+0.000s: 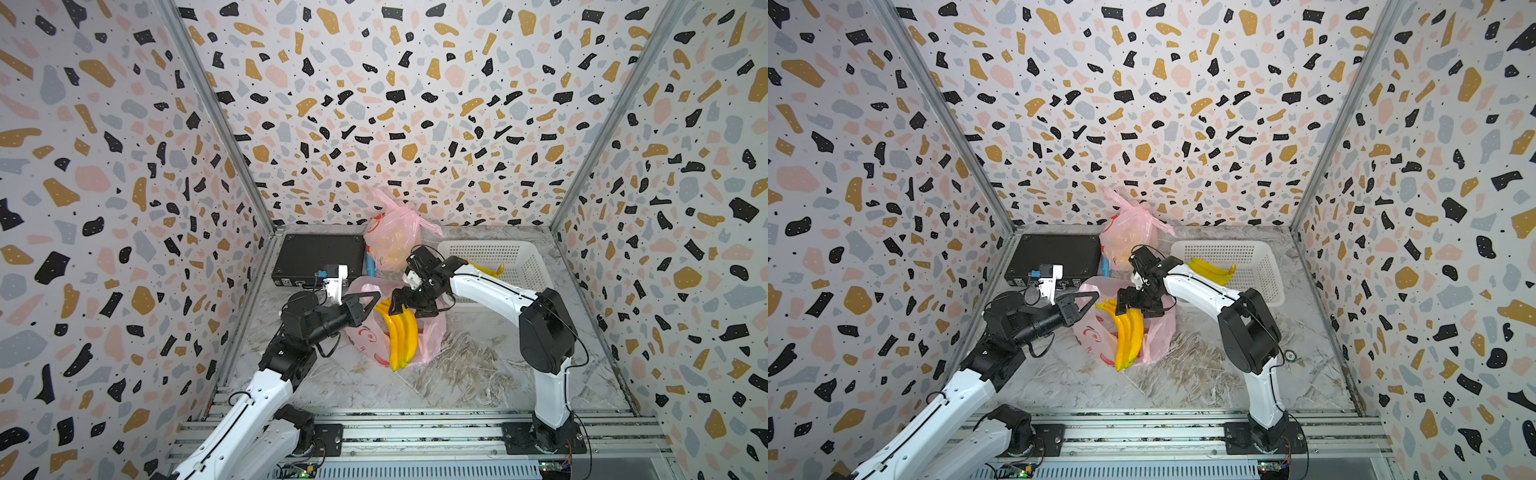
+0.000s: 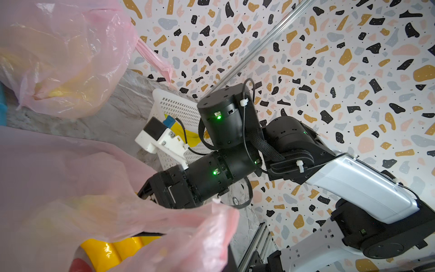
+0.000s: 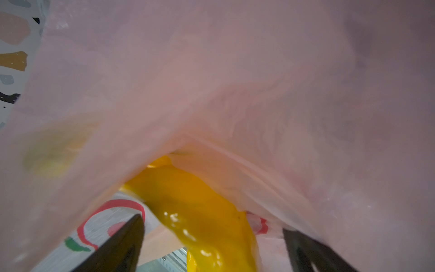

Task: Place the banana into a plastic bag & tie a knot
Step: Place the banana into the plastic bag.

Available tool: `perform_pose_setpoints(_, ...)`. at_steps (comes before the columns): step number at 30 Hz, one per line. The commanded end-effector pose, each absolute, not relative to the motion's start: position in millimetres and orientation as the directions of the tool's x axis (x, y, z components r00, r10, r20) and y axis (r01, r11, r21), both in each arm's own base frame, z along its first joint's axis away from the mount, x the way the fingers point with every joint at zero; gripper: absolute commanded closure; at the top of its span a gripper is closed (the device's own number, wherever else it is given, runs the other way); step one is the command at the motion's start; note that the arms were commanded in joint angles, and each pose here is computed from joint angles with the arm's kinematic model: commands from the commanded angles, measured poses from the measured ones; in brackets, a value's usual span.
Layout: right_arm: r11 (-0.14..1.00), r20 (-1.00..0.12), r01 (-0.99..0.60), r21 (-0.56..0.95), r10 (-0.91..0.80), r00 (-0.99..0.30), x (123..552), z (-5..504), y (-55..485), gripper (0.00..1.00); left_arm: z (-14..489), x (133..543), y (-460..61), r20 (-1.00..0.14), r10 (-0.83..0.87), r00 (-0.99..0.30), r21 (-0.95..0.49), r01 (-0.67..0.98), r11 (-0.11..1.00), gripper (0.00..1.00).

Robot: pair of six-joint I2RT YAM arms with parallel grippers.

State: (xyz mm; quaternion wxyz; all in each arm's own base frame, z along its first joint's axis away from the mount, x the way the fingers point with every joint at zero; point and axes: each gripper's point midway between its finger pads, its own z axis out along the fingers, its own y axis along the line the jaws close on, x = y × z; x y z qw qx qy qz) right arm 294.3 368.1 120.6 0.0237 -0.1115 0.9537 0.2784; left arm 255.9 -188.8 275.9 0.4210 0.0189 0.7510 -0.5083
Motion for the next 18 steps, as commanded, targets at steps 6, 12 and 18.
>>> perform_pose_setpoints(6,0.827,-0.443,-0.427,0.365,-0.249,-0.861,296.3,201.9,317.1,0.0,272.3,269.9,-165.2,-0.657,-0.471,-0.588,-0.729,0.339,0.595,1.0)
perform_pose_setpoints(12,0.762,-0.581,-0.588,0.273,-0.356,-0.732,257.0,207.2,277.2,0.0,268.3,274.8,-161.1,-0.659,-0.475,-0.584,-0.721,0.309,0.62,1.0)
perform_pose_setpoints(18,0.644,-0.705,-0.76,0.085,-0.501,-0.503,206.7,186.2,280.6,0.04,262.6,280.3,-161.4,-0.659,-0.466,-0.591,-0.714,0.293,0.636,1.0)
